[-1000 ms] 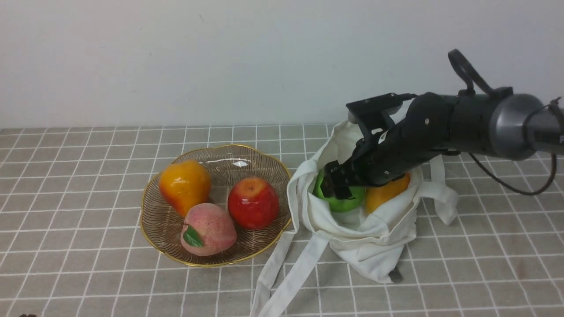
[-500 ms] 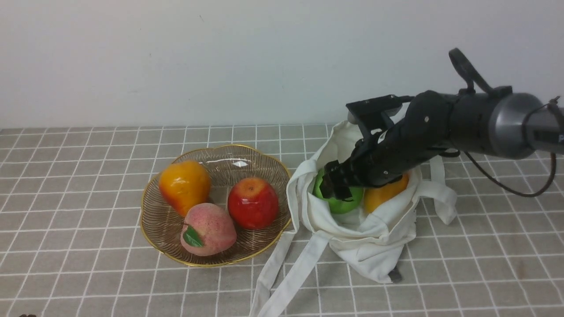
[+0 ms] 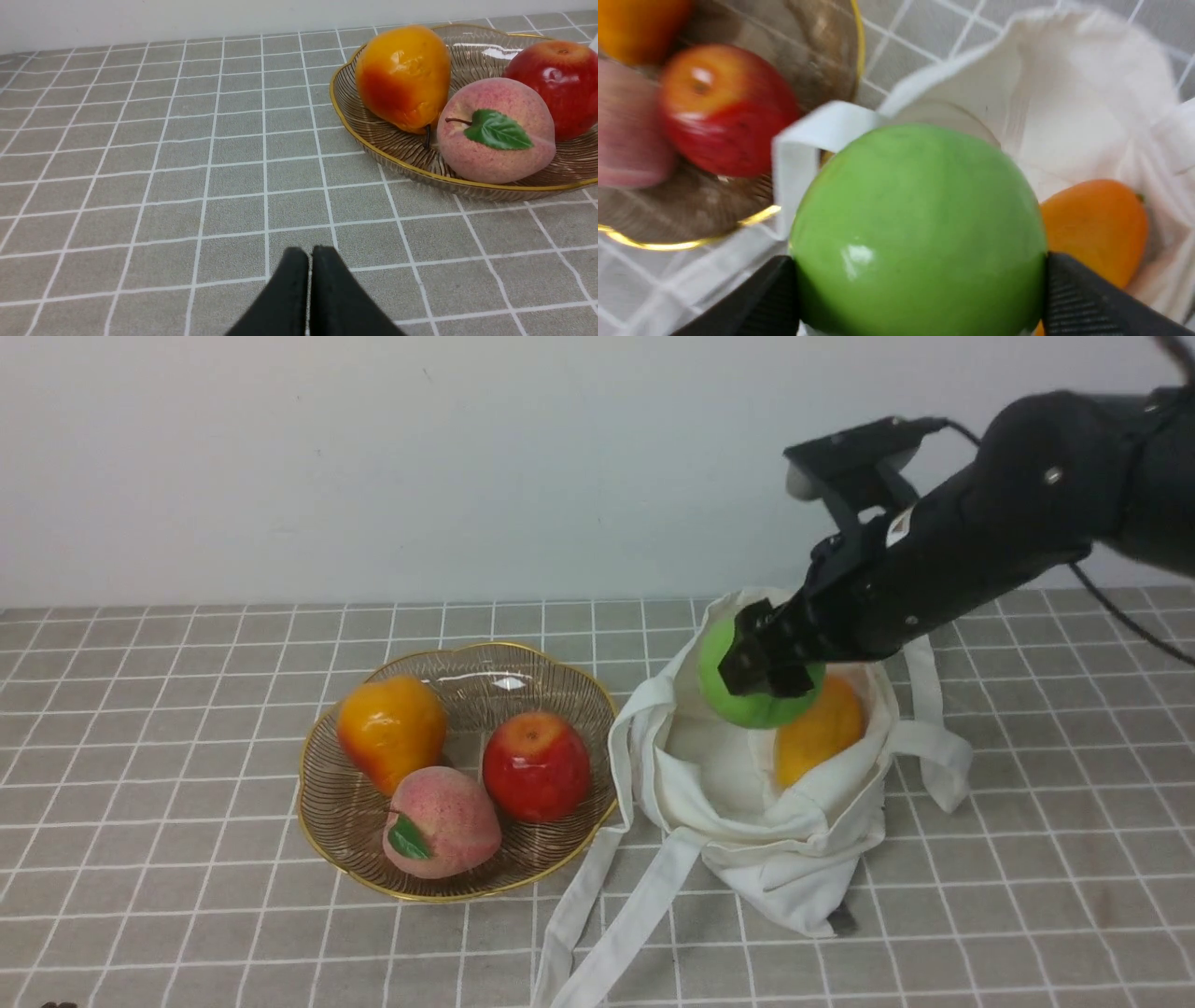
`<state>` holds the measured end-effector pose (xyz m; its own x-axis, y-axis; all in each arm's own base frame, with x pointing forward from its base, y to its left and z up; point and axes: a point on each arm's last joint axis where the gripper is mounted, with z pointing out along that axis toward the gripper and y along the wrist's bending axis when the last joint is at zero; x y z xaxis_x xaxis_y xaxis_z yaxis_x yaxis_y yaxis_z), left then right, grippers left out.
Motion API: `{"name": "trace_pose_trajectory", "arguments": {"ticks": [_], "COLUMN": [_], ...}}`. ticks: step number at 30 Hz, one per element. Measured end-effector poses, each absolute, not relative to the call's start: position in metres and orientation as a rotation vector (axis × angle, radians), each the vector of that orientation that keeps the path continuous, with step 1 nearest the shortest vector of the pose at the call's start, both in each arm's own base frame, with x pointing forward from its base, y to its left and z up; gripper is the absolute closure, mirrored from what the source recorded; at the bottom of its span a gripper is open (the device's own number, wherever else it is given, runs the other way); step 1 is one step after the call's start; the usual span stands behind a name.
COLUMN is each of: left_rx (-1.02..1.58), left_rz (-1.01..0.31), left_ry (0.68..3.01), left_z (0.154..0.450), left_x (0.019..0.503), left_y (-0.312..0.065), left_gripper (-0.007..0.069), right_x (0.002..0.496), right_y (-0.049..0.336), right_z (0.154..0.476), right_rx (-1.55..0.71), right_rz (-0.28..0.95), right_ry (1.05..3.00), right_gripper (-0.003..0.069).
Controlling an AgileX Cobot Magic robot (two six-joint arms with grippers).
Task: Take the fruit out of the bag on the grey coffee tablecloth and place them on the plate.
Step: 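Move the fruit from the bag and place it onto the plate with the right gripper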
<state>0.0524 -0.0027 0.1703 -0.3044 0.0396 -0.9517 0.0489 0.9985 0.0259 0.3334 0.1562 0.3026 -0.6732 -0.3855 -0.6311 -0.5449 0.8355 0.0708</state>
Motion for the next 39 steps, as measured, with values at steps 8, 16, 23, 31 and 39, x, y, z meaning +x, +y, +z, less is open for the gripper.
{"name": "trace_pose_trajectory", "arguments": {"ticks": [8,16,23,31,39], "left_rx": [0.064,0.064,0.064,0.064,0.064], "left_rz": [-0.009,-0.009,-0.009,-0.009,-0.009], "left_ry": [1.881,1.881,1.881,1.881,1.881], "left_z": [0.17,0.17,0.17,0.17,0.17], "left_x": [0.052,0.052,0.052,0.052,0.052], "left_y": [-0.003,-0.003,-0.003,-0.003,-0.003], "left_gripper": [0.0633,0.0633,0.0633,0.0633,0.0633], "right_x": [0.324,0.342,0.354,0.36,0.354], "right_y": [0.185,0.263,0.282,0.281,0.28], "right_z": [0.336,0.266,0.217,0.202,0.226], "right_rx": [-0.616,-0.619,-0.572,-0.509,-0.57], "right_rz": [0.561,0.64,0.551,0.526,0.531], "right_ry": [2.128,2.054,2.079,2.112,2.048], "right_gripper": [0.005,0.005,0.005,-0.0027,-0.0032]}}
